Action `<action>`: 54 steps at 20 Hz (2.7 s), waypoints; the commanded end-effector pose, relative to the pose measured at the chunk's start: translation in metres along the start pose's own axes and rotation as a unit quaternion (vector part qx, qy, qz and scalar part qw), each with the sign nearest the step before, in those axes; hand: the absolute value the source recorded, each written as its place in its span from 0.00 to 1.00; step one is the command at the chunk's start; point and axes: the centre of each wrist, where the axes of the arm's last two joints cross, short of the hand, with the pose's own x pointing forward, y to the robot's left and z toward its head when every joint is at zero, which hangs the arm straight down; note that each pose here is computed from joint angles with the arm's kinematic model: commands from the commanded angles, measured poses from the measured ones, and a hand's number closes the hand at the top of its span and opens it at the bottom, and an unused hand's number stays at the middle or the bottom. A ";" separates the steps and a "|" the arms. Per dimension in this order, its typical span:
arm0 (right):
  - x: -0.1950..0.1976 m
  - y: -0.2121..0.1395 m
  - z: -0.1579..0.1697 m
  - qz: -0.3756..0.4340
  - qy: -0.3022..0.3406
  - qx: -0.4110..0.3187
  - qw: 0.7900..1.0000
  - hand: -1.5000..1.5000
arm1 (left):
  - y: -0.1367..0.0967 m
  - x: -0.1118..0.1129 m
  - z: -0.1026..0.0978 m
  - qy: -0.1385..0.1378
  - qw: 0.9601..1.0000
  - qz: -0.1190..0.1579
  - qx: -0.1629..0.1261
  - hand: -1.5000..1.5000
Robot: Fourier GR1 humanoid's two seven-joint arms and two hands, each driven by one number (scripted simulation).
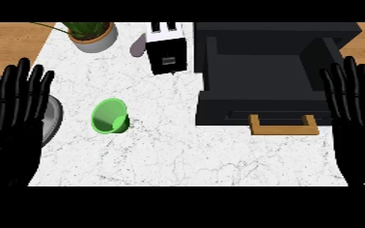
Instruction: Pick up the cup, place it into the drawer and close the drawer
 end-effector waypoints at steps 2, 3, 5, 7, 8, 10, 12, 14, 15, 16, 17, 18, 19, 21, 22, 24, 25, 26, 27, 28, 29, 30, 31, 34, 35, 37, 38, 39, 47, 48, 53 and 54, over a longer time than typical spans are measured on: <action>-0.006 -0.012 -0.005 -0.003 -0.019 0.008 1.000 0.00 | 0.014 -0.010 -0.004 -0.009 0.996 0.040 -0.074 0.00; 0.007 0.003 -0.003 0.004 -0.021 0.010 1.000 0.00 | 0.027 -0.008 0.003 -0.012 0.993 0.060 -0.105 0.00; 0.001 0.001 -0.006 -0.002 -0.023 0.003 1.000 0.00 | 0.036 -0.003 -0.020 -0.038 0.981 0.077 -0.174 0.00; -0.014 0.004 0.005 -0.003 0.054 0.072 0.996 0.00 | 0.022 -0.037 0.000 0.089 0.973 0.165 -0.135 0.00; -0.004 0.001 -0.007 -0.008 0.057 0.080 0.995 0.00 | 0.036 -0.048 -0.004 0.087 0.973 0.166 -0.137 0.00; -0.008 0.016 -0.005 -0.019 0.055 0.077 0.995 0.00 | 0.039 -0.065 -0.005 0.098 0.968 0.190 -0.133 0.00; -0.015 -0.008 -0.008 -0.015 0.068 0.085 0.994 0.00 | 0.066 -0.056 -0.017 0.092 0.968 0.186 -0.143 0.00; -0.018 0.014 -0.020 -0.009 0.067 0.081 0.994 0.00 | 0.051 -0.078 -0.030 0.105 0.967 0.179 -0.150 0.00; -0.029 -0.025 -0.019 -0.017 0.064 0.070 0.995 0.00 | 0.067 -0.070 -0.011 0.110 0.968 0.175 -0.143 0.00; -0.012 0.009 -0.026 -0.015 0.065 0.075 0.995 0.00 | 0.061 -0.072 -0.017 0.122 0.966 0.175 -0.145 0.00; -0.020 0.001 -0.034 -0.018 0.055 0.086 0.995 0.00 | 0.066 -0.090 -0.033 0.117 0.969 0.164 -0.141 0.00; -0.009 -0.003 -0.034 -0.017 0.055 0.079 0.995 0.00 | 0.060 -0.103 -0.029 0.138 0.968 0.149 -0.145 0.00; -0.017 0.002 -0.034 -0.013 0.056 0.083 0.995 0.00 | 0.068 -0.114 -0.033 0.133 0.969 0.151 -0.143 0.00; -0.034 -0.014 -0.045 -0.016 0.059 0.075 0.995 0.00 | 0.054 -0.124 -0.019 0.147 0.969 0.150 -0.131 0.00; -0.026 -0.007 -0.029 -0.011 0.054 0.074 0.996 0.00 | 0.066 -0.131 -0.022 0.151 0.968 0.147 -0.137 0.00; -0.017 -0.010 -0.039 -0.006 0.043 0.088 0.995 0.00 | 0.077 -0.140 -0.007 0.172 0.967 0.133 -0.132 0.00; -0.028 -0.004 -0.048 -0.006 0.047 0.080 0.996 0.00 | 0.066 -0.149 -0.006 0.177 0.966 0.134 -0.135 0.00; -0.019 -0.010 -0.041 -0.005 0.052 0.080 0.995 0.00 | 0.065 -0.160 -0.026 0.169 0.968 0.130 -0.129 0.00; -0.028 -0.005 -0.048 -0.009 0.046 0.080 0.996 0.00 | 0.080 -0.152 -0.009 0.182 0.967 0.132 -0.122 0.00; -0.014 -0.008 -0.045 -0.007 0.049 0.089 0.995 0.00 | 0.075 -0.178 -0.015 0.178 0.969 0.129 -0.116 0.00; -0.025 -0.008 -0.052 -0.007 0.051 0.084 0.995 0.00 | 0.066 -0.181 -0.029 0.185 0.968 0.120 -0.118 0.00; -0.018 0.008 -0.054 -0.005 0.042 0.081 0.996 0.00 | 0.068 -0.181 0.013 0.180 0.971 0.108 -0.115 0.00; -0.013 -0.011 -0.051 -0.011 0.045 0.073 0.996 0.00 | 0.087 -0.190 0.004 0.188 0.971 0.110 -0.104 0.00; -0.014 -0.016 -0.052 -0.005 0.039 0.080 0.996 0.00 | 0.090 -0.211 0.023 0.207 0.966 0.108 -0.107 0.00; -0.033 -0.017 -0.046 -0.001 0.040 0.079 0.996 0.00 | 0.088 -0.207 0.009 0.211 0.967 0.099 -0.102 0.00; -0.017 -0.006 -0.060 0.000 0.039 0.086 0.996 0.00 | 0.092 -0.220 0.019 0.219 0.965 0.103 -0.104 0.00; -0.011 -0.016 -0.068 -0.004 0.045 0.076 0.996 0.00 | 0.105 -0.223 0.045 0.218 0.964 0.103 -0.109 0.00; -0.021 -0.008 -0.064 -0.008 0.038 0.078 0.996 0.00 | 0.080 -0.236 0.040 0.223 0.965 0.093 -0.106 0.00; -0.020 -0.006 -0.062 -0.011 0.035 0.083 0.996 0.00 | 0.105 -0.248 0.053 0.226 0.966 0.086 -0.092 0.00; -0.014 -0.019 -0.059 -0.006 0.038 0.083 0.996 0.00 | 0.097 -0.250 0.043 0.214 0.969 0.083 -0.093 0.00; -0.013 -0.016 -0.062 -0.008 0.038 0.096 0.995 0.00 | 0.082 -0.257 0.060 0.203 0.972 0.083 -0.082 0.00; -0.027 -0.025 -0.063 -0.008 0.045 0.089 0.995 0.00 | 0.095 -0.253 0.052 0.199 0.972 0.089 -0.084 0.00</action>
